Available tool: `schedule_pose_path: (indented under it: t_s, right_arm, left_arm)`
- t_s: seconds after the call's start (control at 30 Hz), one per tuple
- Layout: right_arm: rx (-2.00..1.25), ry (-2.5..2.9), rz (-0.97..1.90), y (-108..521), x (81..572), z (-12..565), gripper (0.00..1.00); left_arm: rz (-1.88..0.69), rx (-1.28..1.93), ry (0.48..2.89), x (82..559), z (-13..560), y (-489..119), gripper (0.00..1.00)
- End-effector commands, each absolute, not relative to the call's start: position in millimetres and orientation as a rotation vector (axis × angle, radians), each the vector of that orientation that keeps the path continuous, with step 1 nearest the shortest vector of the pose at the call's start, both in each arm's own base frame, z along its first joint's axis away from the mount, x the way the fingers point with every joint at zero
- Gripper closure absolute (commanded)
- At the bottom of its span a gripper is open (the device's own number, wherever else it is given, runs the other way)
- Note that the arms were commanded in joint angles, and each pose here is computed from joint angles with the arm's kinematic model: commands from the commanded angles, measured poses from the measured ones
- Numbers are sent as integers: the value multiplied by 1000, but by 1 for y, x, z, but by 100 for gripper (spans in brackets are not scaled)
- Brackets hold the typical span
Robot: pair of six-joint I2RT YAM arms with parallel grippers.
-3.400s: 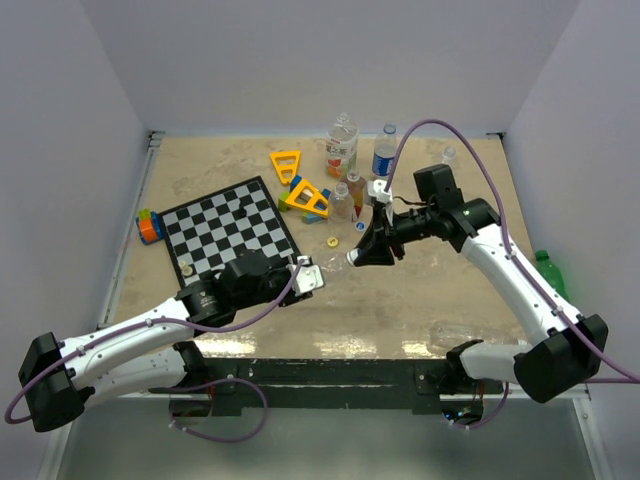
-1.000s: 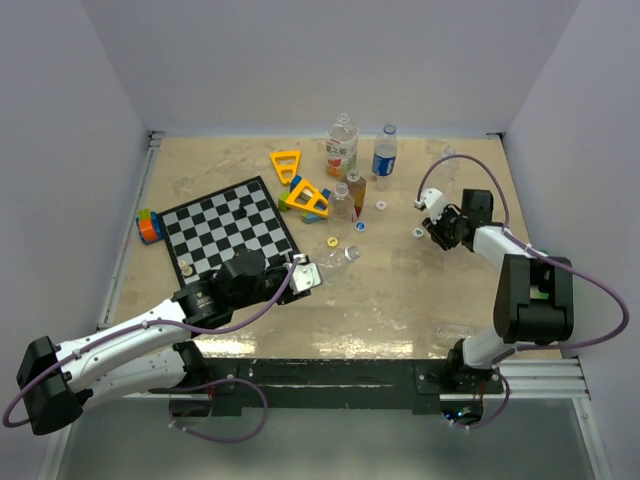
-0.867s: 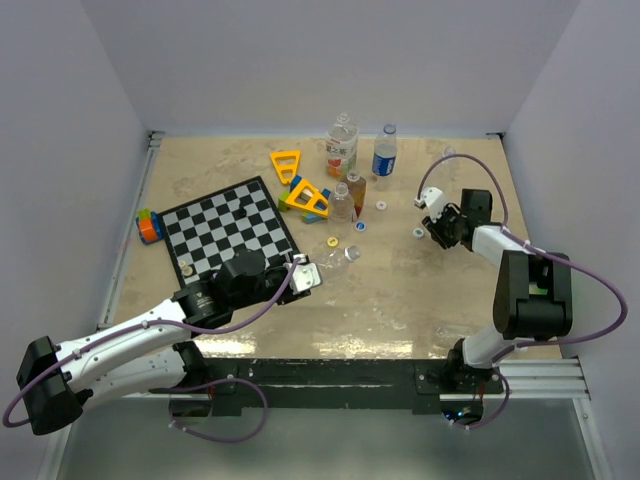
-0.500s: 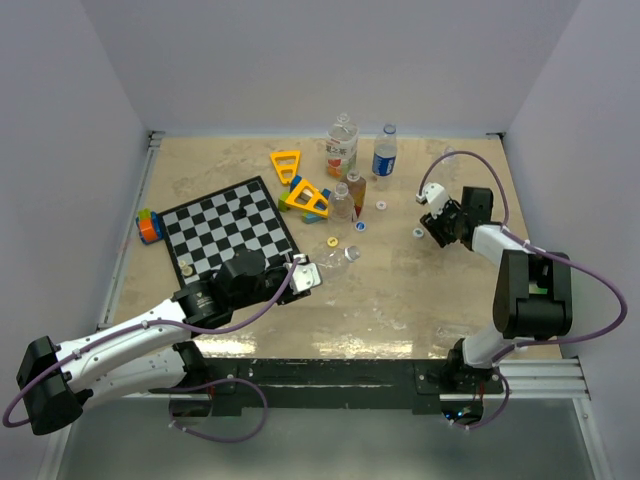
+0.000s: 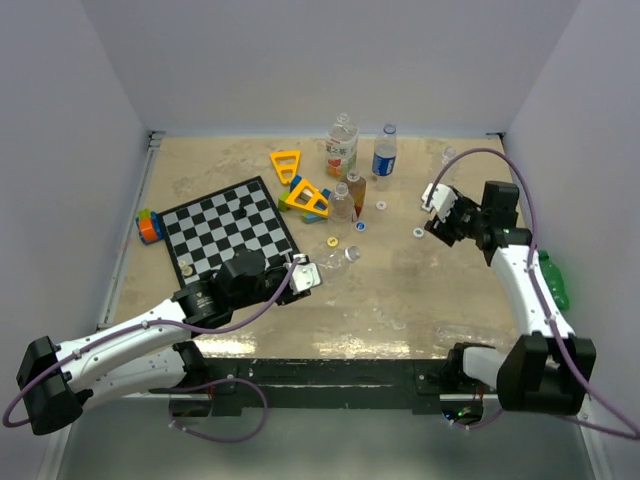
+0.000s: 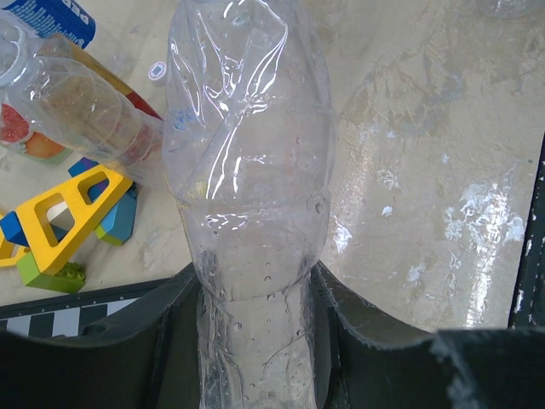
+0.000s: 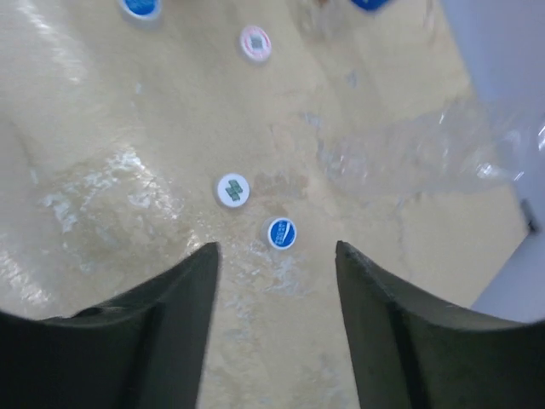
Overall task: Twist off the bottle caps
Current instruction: Place the bottle cap at the center of the board, then pick up the plastic bottle at the center of the board.
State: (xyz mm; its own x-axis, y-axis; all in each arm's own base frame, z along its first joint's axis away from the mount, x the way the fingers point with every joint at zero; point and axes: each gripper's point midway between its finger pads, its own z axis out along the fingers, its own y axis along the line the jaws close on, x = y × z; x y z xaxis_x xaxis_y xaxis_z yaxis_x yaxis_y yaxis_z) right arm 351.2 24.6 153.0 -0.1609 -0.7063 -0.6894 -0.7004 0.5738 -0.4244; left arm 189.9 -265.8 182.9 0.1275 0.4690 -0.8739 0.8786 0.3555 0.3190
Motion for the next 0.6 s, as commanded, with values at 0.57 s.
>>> schedule_pose_path:
  t_s: [0.57]
  right_arm:
    - [-1567, 1023, 997, 207, 173, 290, 5]
  left_arm:
    - [-1095, 1057, 1272, 161, 254, -355, 100]
